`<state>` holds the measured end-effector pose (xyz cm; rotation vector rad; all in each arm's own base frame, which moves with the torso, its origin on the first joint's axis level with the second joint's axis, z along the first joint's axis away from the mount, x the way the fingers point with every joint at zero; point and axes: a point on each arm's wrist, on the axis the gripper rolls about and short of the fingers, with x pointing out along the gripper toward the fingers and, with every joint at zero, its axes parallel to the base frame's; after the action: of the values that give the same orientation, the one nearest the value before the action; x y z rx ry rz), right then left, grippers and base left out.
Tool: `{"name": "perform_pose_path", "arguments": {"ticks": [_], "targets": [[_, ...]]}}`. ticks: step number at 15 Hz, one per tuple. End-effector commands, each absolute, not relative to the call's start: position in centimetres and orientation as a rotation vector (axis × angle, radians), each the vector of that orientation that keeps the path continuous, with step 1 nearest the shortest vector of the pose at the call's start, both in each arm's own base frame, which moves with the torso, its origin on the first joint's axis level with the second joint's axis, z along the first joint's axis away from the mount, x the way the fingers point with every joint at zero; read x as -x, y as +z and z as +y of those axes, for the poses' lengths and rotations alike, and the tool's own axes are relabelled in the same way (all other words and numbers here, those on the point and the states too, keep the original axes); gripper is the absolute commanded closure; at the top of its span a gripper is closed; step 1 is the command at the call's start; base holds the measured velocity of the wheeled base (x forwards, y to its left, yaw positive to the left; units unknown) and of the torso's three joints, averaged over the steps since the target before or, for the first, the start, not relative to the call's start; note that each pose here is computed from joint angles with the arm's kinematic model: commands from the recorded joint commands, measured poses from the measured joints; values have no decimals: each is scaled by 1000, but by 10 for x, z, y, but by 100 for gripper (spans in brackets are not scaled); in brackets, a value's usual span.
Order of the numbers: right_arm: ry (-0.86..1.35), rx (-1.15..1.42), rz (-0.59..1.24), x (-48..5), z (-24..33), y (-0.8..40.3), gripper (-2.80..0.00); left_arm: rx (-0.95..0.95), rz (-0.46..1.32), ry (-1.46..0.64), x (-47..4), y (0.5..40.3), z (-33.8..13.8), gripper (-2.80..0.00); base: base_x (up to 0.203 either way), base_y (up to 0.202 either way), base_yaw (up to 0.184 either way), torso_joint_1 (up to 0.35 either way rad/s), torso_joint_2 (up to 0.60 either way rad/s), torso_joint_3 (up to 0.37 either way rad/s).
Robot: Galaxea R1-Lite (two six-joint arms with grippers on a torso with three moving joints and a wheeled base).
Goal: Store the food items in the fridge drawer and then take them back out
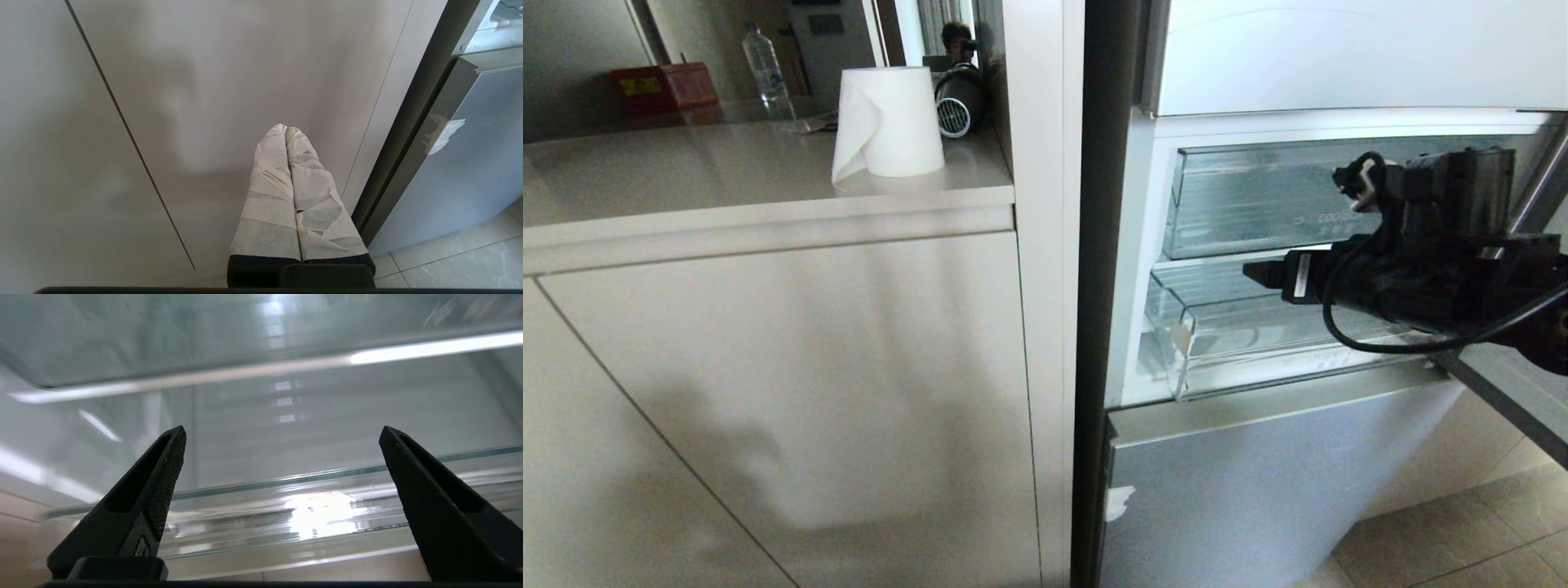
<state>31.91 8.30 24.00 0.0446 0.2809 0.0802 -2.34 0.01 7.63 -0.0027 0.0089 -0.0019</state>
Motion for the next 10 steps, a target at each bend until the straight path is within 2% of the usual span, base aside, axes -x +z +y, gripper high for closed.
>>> {"name": "perform_pose_path", "arguments": {"ticks": [1, 10], "targets": [[75, -28, 348, -335, 86, 231, -280, 3, 9, -2, 23, 76, 0, 0, 0, 0, 0, 0, 0, 0], [79, 75, 662, -327, 82, 255, -280, 3, 9, -2, 23, 76, 0, 0, 0, 0, 0, 0, 0, 0]]}}
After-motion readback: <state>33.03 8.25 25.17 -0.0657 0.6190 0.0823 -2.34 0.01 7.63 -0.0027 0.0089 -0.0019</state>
